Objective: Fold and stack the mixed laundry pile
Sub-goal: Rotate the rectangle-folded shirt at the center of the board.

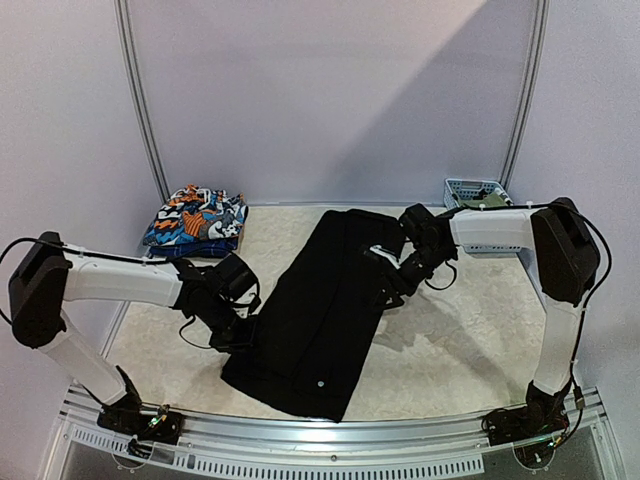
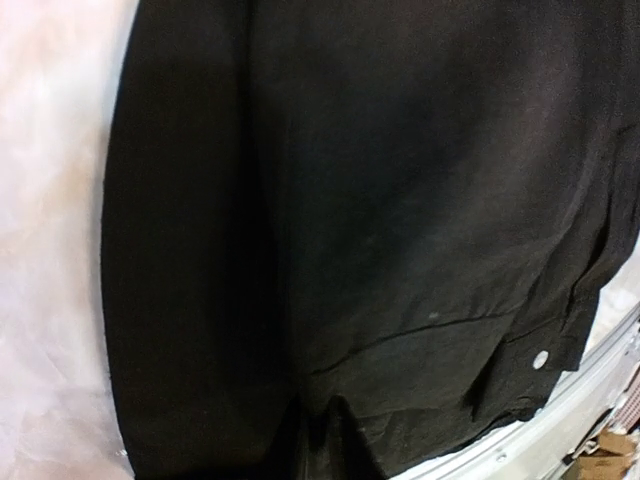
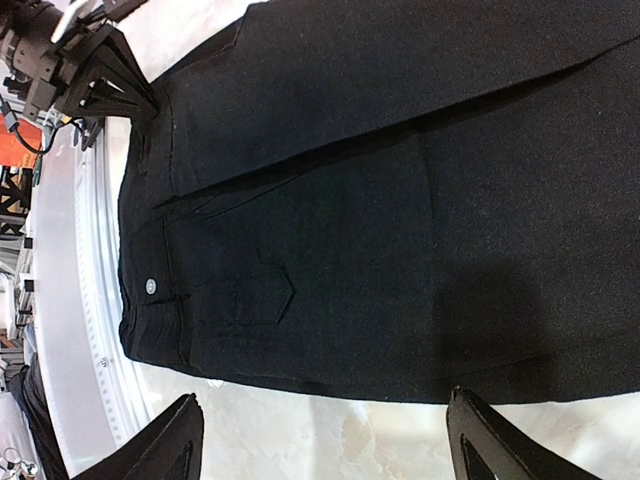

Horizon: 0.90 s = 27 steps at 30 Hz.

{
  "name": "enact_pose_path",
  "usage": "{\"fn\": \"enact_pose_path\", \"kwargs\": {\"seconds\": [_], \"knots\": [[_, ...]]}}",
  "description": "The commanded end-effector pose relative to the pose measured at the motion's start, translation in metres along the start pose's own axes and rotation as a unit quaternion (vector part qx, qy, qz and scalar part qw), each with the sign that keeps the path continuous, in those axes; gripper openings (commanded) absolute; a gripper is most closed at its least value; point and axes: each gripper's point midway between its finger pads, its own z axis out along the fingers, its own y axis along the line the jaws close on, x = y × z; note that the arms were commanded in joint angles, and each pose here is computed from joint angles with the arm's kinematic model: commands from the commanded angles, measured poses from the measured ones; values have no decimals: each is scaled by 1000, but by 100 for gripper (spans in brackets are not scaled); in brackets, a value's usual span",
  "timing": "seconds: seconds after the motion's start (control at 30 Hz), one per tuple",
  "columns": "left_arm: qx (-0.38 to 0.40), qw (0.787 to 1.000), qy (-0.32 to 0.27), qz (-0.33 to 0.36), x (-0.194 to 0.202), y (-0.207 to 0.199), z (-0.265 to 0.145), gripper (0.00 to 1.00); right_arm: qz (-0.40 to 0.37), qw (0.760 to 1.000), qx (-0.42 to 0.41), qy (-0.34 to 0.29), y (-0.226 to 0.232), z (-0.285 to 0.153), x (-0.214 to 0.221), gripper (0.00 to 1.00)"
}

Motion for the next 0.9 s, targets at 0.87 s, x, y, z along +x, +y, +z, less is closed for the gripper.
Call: {"fn": "enact_pose_path", "kwargs": {"seconds": [0.87], "knots": [[47,997,-24,-58,0,30,22,31,130,970,198,43,-139,6,-12,93]]}}
